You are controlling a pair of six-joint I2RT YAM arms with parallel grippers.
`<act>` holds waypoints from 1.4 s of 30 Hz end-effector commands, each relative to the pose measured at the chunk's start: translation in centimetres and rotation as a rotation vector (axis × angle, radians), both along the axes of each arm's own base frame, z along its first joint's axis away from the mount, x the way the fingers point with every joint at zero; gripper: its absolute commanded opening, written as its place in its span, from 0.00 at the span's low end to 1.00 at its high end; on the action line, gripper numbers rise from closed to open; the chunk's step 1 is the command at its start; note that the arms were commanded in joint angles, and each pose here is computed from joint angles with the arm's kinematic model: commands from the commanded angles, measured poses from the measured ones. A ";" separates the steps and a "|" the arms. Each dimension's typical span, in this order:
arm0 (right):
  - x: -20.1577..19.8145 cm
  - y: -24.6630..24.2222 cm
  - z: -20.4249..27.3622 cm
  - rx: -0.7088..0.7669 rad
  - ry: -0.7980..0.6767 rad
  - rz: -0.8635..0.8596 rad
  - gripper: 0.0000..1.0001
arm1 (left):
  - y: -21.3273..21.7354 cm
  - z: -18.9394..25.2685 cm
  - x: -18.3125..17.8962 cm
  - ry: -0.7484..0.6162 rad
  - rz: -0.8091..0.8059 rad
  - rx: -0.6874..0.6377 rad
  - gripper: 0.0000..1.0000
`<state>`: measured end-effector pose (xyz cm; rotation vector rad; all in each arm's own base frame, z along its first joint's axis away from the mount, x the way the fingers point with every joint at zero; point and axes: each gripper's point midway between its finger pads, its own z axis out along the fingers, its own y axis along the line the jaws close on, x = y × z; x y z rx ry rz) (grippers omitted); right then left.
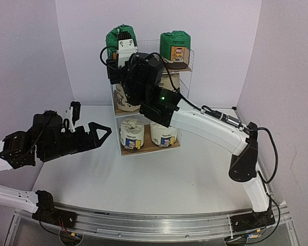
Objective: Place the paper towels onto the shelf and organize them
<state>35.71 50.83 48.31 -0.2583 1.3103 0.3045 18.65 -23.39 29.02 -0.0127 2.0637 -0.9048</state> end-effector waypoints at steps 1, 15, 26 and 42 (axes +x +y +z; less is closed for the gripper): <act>-1.2 -0.5 1.3 0.029 -0.020 -0.024 0.66 | 0.5 0.3 0.0 0.000 0.017 -0.026 1.00; -3.5 -2.9 2.3 0.004 0.008 0.020 0.88 | 0.3 -0.2 -0.2 0.003 -0.001 -0.020 1.00; -6.2 -4.5 2.8 -0.029 0.062 0.178 0.95 | -0.1 -0.1 0.1 0.000 0.003 -0.016 0.99; -7.6 -22.7 -11.0 -0.139 0.485 -0.099 0.98 | 2.8 -4.0 1.6 0.139 0.237 0.091 1.00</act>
